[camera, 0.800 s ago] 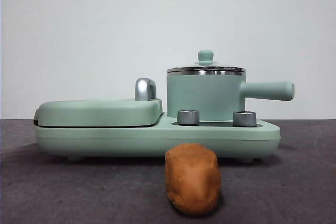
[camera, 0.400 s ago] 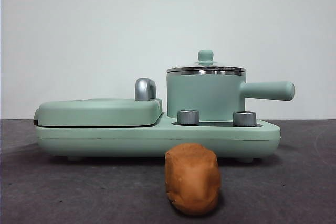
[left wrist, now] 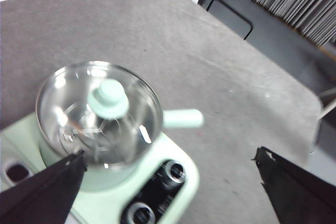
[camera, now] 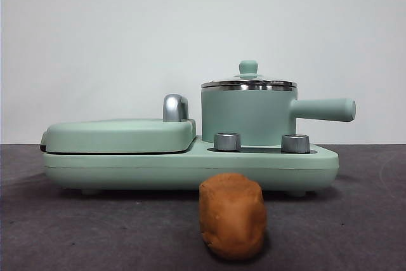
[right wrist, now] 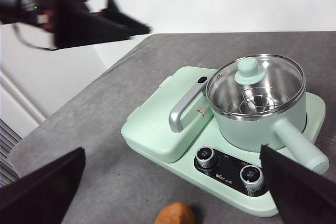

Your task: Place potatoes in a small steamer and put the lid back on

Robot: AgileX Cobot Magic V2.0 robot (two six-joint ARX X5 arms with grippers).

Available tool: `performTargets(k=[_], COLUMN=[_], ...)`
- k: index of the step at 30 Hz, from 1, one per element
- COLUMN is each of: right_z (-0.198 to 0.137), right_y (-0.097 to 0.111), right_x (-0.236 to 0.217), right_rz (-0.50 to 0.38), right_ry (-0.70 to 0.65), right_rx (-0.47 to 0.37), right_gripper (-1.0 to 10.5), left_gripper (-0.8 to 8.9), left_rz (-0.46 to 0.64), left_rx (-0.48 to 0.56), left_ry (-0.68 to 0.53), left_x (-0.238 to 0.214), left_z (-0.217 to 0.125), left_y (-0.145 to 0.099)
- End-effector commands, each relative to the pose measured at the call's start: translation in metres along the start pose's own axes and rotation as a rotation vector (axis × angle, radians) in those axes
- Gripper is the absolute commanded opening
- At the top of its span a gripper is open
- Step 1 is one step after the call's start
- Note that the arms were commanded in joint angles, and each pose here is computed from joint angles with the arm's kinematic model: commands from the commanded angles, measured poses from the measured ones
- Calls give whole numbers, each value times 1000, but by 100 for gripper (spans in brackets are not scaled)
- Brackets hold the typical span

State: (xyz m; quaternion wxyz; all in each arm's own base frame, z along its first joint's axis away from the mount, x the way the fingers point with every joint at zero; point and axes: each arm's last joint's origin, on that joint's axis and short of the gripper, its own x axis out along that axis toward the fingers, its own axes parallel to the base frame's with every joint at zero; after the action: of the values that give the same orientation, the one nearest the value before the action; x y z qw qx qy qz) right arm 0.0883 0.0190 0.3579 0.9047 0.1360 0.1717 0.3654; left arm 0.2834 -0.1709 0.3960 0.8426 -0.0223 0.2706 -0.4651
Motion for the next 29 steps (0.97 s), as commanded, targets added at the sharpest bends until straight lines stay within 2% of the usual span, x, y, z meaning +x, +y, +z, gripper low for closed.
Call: performTargets(k=[1, 8, 20, 24, 29], right_z=[4, 4, 4, 4, 4], right_y=[2, 2, 2, 2, 2], right_x=[-1, -1, -1, -1, -1], right_rz=[0, 0, 0, 0, 0], right_ry=[-12, -12, -12, -11, -11], right_rx=[-3, -3, -3, 1, 1], right_gripper=[545, 545, 545, 545, 545], left_gripper=[518, 491, 490, 431, 431], left_rz=[25, 154, 136, 170, 170], left_rx=[55, 175, 198, 180, 170], left_ry=[6, 38, 33, 37, 58], left_x=[26, 89, 160, 170, 175], left_z=[12, 20, 7, 2, -3], left_y=[6, 17, 31, 37, 40])
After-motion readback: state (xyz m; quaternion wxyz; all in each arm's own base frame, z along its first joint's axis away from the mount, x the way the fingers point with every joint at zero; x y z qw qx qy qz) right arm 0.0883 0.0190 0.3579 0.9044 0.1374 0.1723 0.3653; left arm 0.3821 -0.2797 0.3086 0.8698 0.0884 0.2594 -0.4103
